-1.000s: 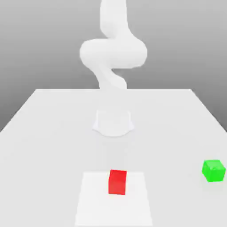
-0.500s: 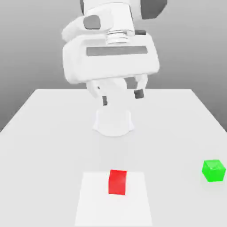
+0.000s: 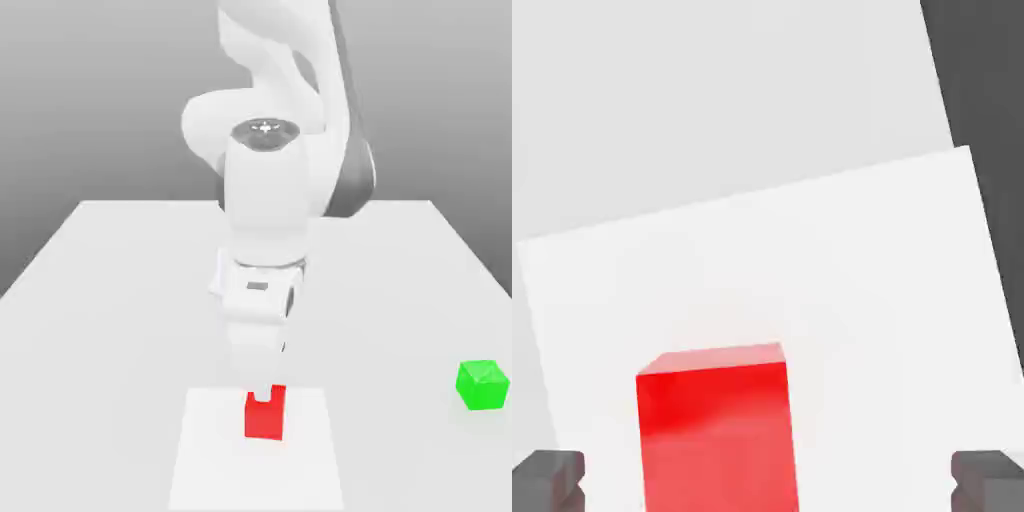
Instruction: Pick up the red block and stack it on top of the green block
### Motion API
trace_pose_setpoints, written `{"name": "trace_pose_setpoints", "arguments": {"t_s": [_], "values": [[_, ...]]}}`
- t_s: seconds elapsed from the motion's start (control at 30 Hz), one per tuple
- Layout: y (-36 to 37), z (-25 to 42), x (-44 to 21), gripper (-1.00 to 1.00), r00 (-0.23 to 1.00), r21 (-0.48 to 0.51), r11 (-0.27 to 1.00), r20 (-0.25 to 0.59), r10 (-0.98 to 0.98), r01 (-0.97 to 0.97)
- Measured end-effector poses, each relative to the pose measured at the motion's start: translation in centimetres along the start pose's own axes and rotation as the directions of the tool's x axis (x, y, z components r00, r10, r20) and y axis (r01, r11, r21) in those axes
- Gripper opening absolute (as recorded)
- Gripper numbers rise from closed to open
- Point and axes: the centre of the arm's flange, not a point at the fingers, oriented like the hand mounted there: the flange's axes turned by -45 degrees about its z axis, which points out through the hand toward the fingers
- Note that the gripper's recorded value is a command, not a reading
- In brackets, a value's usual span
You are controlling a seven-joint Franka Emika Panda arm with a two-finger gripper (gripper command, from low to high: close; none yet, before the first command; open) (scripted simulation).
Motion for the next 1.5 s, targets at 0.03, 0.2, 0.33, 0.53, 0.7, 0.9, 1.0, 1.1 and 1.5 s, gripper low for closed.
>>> {"name": "trace_pose_setpoints", "arguments": {"t_s": [0.03,0.2,0.33,0.53,0.7,0.9,1.0,1.1,1.5], "values": [[0.1,0.3,0.0,0.0,1.0,-0.001,1.0,0.002,-0.006,0.006],[0.4,1.9,0.1,0.0,1.0,-0.008,1.0,0.005,-0.019,0.019],[0.4,3.6,0.1,0.0,1.0,-0.008,1.0,0.005,-0.018,0.018],[-0.3,6.6,0.0,-1.0,1.0,0.005,1.0,0.005,-0.014,0.013],[-0.4,6.6,0.0,-1.0,1.0,0.008,1.0,0.005,-0.013,0.013],[0.2,4.7,0.0,-1.0,1.0,-0.002,1.0,0.005,-0.017,0.017],[0.4,3.3,0.1,-1.0,1.0,-0.006,1.0,0.005,-0.018,0.018],[0.4,2.0,0.1,-1.0,1.0,-0.006,1.0,0.005,-0.018,0.018],[-0.3,-0.8,6.1,-1.0,0.998,0.004,0.998,0.011,0.055,-0.055]]}}
